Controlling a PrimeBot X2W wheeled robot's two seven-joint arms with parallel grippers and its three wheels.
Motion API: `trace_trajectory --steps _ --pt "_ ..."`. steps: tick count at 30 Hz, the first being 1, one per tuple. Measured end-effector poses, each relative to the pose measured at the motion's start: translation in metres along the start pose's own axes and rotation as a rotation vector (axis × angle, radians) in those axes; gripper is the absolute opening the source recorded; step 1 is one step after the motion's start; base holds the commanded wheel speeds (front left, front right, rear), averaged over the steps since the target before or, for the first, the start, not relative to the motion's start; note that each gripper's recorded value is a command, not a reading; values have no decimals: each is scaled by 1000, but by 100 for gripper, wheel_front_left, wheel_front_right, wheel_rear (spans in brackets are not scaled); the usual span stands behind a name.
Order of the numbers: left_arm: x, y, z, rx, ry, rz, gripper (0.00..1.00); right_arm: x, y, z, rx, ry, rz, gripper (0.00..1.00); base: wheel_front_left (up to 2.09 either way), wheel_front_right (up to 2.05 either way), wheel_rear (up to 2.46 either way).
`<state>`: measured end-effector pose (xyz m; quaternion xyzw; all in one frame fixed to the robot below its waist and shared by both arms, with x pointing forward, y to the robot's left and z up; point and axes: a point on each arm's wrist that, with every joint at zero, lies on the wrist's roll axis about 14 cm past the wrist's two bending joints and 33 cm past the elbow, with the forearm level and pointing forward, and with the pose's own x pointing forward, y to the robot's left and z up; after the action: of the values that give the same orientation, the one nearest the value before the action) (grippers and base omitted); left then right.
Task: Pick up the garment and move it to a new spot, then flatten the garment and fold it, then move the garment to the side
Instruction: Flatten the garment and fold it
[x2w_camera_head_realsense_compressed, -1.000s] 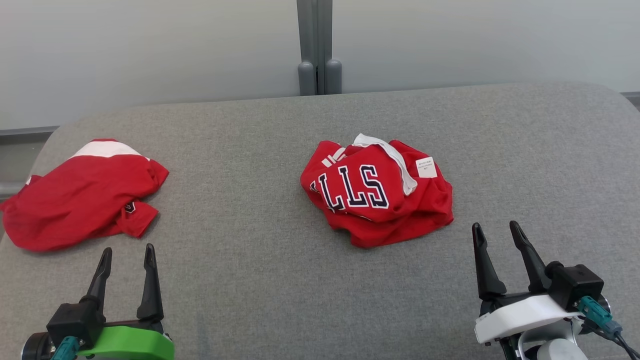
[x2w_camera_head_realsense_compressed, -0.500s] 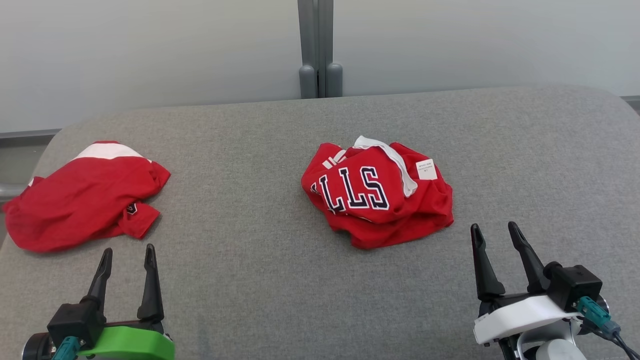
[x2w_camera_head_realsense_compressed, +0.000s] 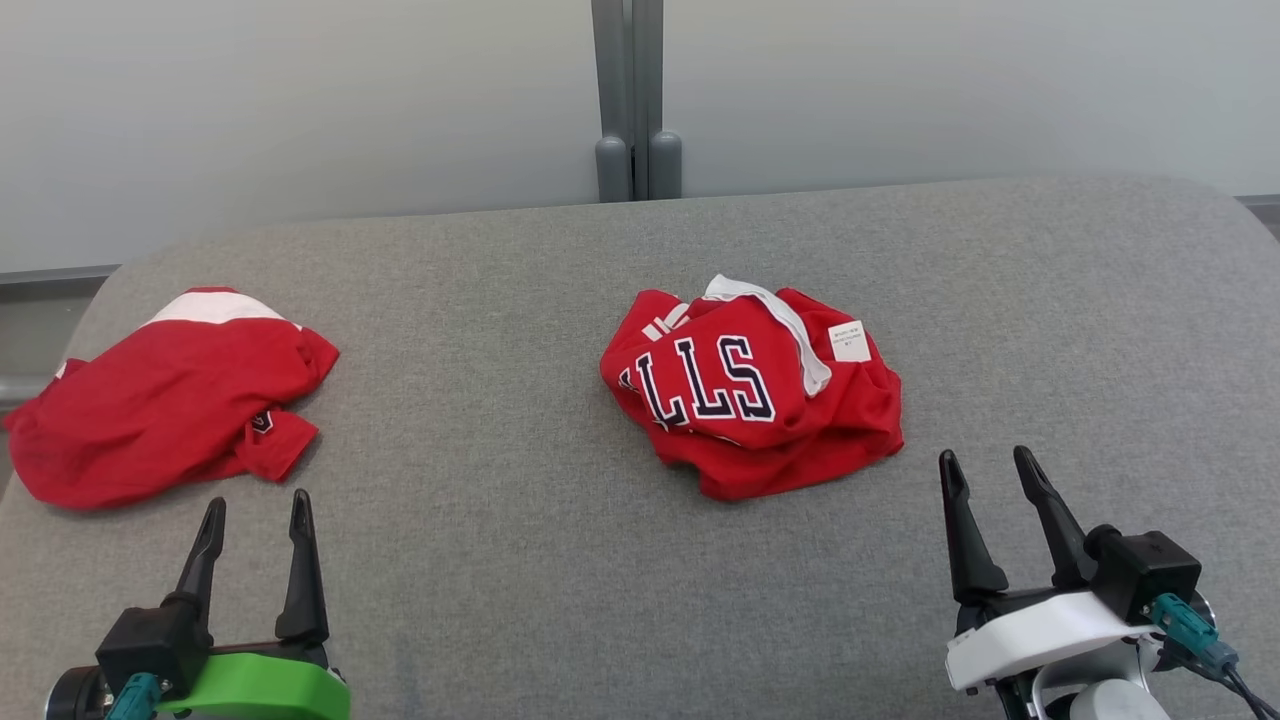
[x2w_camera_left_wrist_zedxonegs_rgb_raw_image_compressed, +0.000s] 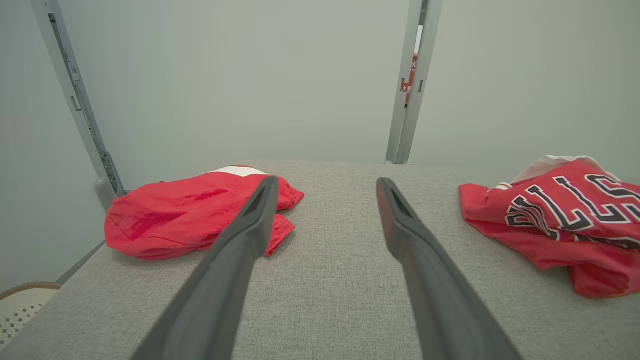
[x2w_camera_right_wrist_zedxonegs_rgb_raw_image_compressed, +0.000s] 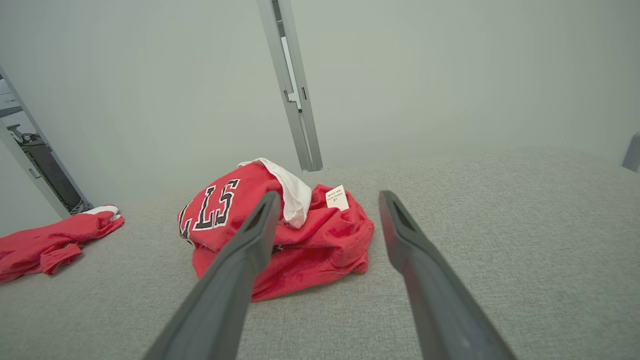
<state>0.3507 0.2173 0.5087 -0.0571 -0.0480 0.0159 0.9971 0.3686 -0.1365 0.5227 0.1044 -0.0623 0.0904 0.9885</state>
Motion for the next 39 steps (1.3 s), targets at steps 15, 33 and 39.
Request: trace_trajectory --steps 15,33,39 --pt "15 -24 0 -6 1 -79 100 1 -1 -5 3 15 -1 100 0 0 0" --pt "133 -174 33 16 -61 -537 100 8 -40 -3 4 5 -114 100 0 0 0" --pt "155 -229 16 69 7 -703 100 6 -61 -6 11 13 -176 100 0 0 0"
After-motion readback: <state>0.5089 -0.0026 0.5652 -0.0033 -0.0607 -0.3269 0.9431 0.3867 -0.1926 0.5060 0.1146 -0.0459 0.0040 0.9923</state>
